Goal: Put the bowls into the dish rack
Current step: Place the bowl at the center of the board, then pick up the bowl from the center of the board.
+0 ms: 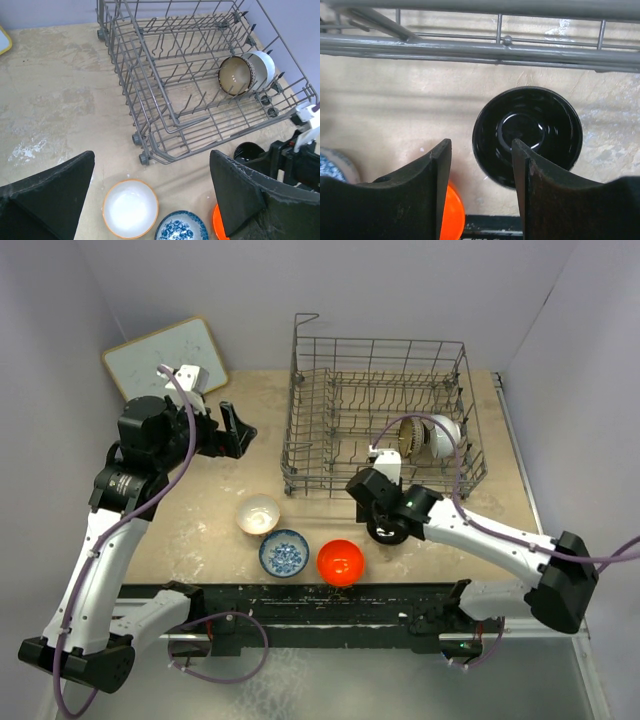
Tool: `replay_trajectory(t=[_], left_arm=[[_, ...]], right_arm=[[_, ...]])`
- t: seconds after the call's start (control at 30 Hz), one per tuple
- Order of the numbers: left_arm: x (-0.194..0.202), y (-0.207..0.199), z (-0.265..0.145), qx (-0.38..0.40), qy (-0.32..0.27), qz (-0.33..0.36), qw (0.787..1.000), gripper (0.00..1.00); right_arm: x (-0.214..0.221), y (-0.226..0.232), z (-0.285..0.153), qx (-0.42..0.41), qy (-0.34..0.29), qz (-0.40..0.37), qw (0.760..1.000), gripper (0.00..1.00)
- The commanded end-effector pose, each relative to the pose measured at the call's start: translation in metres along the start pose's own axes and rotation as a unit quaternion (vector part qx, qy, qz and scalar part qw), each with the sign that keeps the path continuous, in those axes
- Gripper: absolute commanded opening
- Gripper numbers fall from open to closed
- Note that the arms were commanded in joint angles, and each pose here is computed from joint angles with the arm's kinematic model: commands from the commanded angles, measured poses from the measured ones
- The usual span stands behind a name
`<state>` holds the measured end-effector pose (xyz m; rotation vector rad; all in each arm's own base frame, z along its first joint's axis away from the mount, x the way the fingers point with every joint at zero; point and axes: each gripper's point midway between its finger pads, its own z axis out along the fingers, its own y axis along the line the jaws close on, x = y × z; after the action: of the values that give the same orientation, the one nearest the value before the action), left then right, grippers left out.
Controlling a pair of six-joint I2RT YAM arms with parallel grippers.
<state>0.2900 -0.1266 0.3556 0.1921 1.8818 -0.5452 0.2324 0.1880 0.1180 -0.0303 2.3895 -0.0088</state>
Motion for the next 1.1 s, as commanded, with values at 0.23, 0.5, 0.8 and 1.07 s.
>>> replay_trajectory(t=[0.23,0.5,0.8,1.07], left_arm=[[-0.017,-0.010,-0.007,0.023,-0.032,0.011,0.999,0.99],[-0.016,-0.015,-0.005,0.039,-0.030,0.012,0.999,0.99],[-0.007,-0.014,0.003,0.047,-0.020,0.013,0.999,0.99],[-0.001,-0.012,0.007,0.050,-0.015,0.016,0.999,0.99]], right_arm=[[0.023,-0.033,-0.028,0.000,0.063,0.159,0.985,0.60],[0.049,-0.054,-0.008,0.001,0.094,0.254,0.963,0.53],[0.068,-0.071,0.003,0.046,0.100,0.276,0.955,0.52],[0.081,-0.076,0.010,0.063,0.108,0.294,0.948,0.45]])
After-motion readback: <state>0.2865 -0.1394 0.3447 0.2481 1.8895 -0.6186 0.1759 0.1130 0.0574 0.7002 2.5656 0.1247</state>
